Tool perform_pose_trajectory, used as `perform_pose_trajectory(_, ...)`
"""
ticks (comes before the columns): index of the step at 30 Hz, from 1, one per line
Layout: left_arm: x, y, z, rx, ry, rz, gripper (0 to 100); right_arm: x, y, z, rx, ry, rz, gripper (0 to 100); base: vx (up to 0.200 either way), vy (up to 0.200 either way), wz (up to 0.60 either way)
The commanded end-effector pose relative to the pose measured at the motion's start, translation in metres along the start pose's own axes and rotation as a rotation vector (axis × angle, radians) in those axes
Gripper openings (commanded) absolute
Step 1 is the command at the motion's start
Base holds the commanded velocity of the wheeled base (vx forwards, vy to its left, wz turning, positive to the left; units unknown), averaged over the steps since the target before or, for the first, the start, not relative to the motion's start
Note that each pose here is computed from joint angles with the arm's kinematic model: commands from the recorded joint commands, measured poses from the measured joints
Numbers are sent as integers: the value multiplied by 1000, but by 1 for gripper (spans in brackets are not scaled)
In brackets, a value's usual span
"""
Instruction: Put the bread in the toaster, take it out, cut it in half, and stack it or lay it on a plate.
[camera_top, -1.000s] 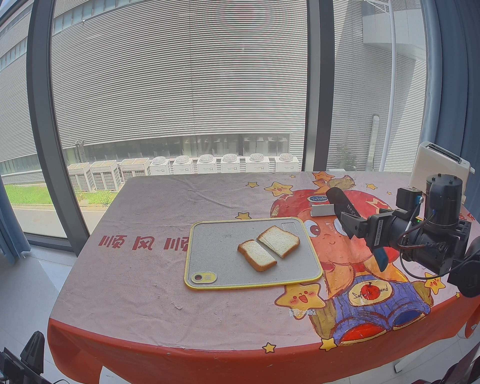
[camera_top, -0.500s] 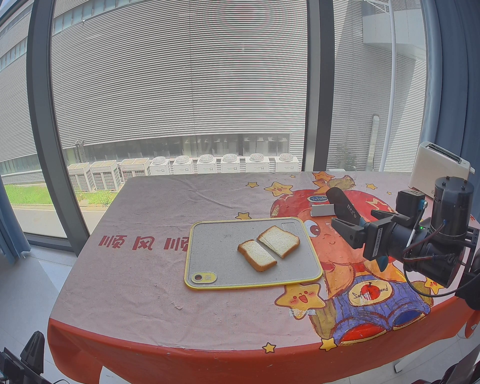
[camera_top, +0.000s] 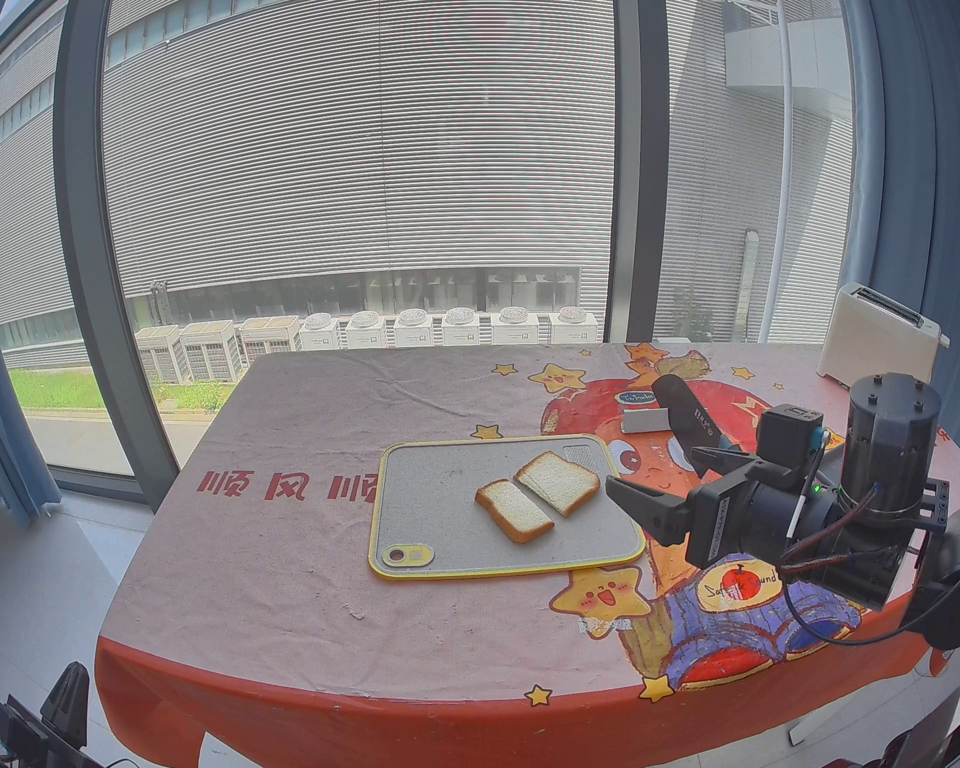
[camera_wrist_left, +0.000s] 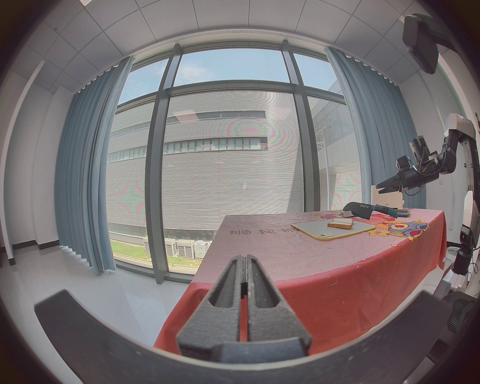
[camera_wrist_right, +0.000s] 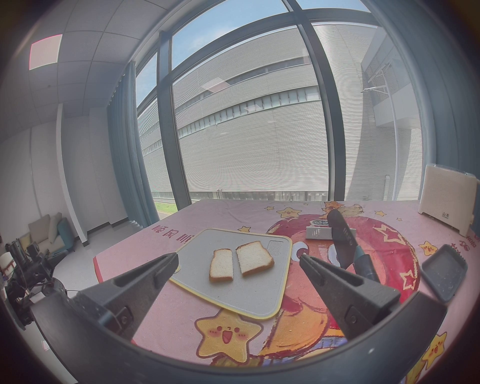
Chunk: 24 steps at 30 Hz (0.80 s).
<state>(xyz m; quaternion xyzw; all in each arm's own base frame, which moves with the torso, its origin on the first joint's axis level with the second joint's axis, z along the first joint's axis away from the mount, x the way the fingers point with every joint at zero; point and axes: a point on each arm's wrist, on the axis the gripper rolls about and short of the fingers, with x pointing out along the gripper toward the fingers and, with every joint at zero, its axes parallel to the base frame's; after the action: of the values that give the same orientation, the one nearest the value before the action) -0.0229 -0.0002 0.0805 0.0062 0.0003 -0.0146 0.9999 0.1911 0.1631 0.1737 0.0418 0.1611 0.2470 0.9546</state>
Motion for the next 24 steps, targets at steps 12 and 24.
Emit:
perform_pose_trajectory(12, 0, 0, -5, 0, -2, 2, 0, 6, 6, -8, -3, 42, 39, 100, 0, 0, 0)
perform_pose_trajectory(24, 0, 0, -5, 0, 1, 3, 0, 17, 13, -17, -20, 84, 42, 100, 0, 0, 0)
